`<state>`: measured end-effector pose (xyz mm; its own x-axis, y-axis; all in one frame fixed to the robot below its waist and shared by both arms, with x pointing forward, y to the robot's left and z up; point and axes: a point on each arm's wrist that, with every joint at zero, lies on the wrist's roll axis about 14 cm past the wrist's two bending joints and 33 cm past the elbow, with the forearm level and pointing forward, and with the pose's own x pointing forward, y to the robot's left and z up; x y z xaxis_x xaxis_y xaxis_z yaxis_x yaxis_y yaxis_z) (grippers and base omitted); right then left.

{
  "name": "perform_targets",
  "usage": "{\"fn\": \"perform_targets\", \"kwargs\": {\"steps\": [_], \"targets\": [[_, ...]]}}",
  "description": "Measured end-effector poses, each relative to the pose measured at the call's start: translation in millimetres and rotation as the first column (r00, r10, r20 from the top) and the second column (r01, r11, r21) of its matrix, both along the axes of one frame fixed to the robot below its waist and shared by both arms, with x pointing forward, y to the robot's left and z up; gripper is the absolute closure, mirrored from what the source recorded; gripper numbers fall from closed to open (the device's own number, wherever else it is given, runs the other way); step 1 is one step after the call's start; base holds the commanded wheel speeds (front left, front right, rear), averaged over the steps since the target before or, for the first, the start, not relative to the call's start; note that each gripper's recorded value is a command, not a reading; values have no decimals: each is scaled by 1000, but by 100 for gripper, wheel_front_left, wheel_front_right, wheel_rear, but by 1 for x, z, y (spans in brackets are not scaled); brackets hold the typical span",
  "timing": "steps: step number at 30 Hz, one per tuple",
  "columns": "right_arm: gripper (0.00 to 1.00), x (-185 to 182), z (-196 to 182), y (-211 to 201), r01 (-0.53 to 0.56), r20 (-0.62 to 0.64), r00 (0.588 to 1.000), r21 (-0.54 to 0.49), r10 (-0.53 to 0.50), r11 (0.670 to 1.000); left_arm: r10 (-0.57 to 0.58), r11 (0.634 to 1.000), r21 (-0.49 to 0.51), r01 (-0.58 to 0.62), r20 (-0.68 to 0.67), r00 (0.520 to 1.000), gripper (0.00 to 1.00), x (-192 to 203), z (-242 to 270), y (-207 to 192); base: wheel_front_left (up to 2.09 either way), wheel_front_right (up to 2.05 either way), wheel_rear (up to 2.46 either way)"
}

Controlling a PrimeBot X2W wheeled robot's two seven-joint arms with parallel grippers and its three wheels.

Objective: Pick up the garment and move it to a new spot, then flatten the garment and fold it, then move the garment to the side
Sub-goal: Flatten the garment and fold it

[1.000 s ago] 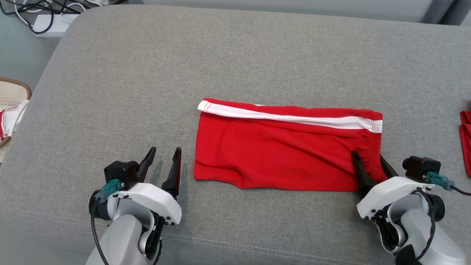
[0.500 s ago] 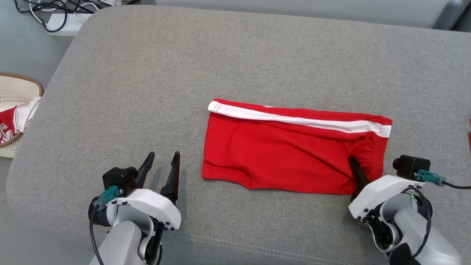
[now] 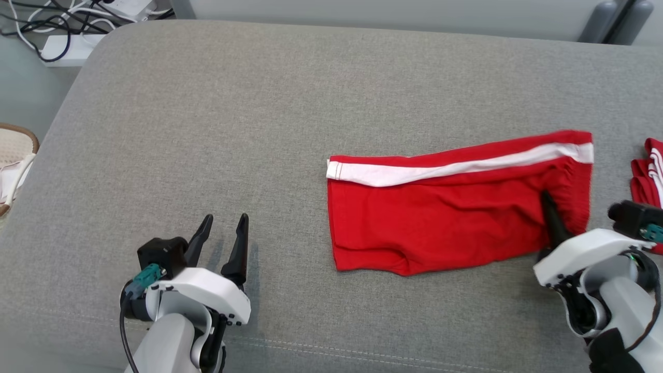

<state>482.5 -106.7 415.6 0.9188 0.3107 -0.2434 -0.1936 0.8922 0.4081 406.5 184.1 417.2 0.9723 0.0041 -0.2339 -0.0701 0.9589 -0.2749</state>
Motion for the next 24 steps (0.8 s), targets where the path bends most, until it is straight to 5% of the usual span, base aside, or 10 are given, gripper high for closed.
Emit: {"fn": "perform_targets", "kwargs": {"steps": [5,12,22,24], "targets": [[100,-8,43,48,-181,123,976,7,179,983,-11,1000,-9,11,0,1000,0,-4,0,-5,0,0,0],[100,-37,53,111,-438,85,894,-48,440,898,0,1000,-21,0,6,1000,0,-11,3,-2,0,0,0],[100,-40,40,164,-580,30,808,-130,588,804,64,994,-89,-66,-21,998,0,-36,-3,9,0,0,0],[58,-41,30,170,-593,2,801,-132,598,795,89,991,-100,-92,-31,996,0,-43,-5,14,0,0,0]]}}
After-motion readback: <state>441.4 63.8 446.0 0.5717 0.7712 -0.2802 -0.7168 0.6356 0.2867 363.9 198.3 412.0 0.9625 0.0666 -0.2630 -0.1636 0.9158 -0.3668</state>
